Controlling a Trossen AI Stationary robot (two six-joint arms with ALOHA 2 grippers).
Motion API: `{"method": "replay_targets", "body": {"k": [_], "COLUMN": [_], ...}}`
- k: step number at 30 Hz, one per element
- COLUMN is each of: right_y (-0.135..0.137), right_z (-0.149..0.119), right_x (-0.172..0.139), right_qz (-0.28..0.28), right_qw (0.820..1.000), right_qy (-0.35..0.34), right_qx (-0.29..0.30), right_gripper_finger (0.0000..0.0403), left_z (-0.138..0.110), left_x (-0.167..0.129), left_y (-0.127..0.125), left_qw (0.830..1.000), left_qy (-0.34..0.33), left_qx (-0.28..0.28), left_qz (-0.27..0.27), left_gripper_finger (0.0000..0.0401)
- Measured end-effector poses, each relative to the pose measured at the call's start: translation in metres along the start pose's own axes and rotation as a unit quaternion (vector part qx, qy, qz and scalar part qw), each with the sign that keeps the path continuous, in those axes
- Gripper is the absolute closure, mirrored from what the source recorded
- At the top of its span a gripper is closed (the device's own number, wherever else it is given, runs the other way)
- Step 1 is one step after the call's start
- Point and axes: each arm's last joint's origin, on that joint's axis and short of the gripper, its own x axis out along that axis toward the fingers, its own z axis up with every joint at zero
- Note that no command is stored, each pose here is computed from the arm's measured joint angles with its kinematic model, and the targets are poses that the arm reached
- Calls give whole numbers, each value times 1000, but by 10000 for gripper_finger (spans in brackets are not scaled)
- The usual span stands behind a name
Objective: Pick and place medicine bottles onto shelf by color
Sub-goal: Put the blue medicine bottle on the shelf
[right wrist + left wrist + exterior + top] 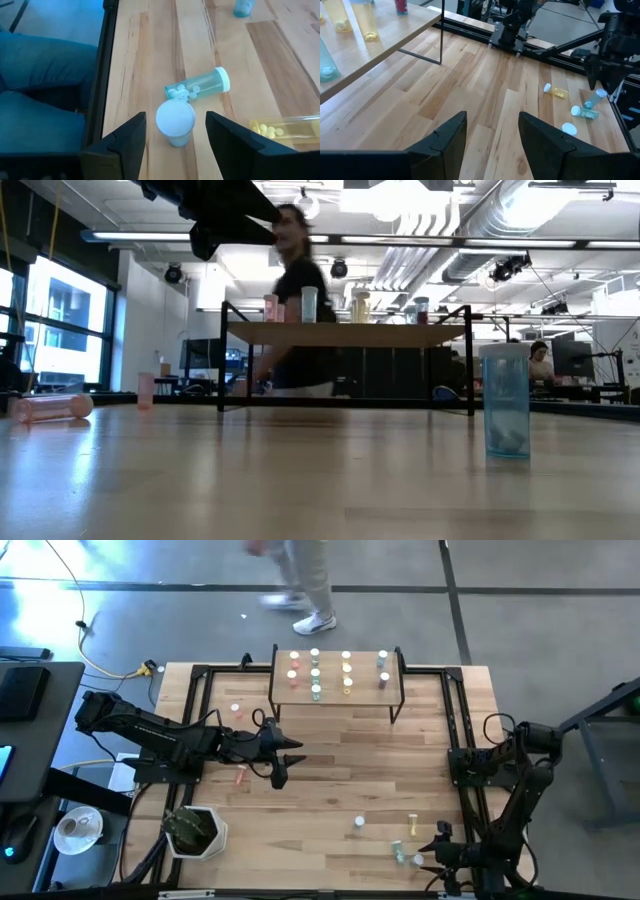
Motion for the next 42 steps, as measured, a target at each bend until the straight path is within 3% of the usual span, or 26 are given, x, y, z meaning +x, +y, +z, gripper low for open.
{"method": "replay_targets", "body": {"k": [18,36,42], "right_y": [0,2,2], "right_z": [9,-2,-2], "right_x": [8,19,19], "right_qz": [1,-7,-7], "right_qw": [1000,999,999], "right_qy": [-4,10,10], "right_qx": [25,30,30], "right_gripper_finger": [206,206,237], "left_z": [0,0,0], "left_x": [0,0,0], "left_y": [0,0,0], "left_qw": [1000,1000,1000], "left_qy": [0,1,1], "left_qx": [1,0,1], "left_qz": [0,0,0], "left_gripper_finger": [231,231,231]}}
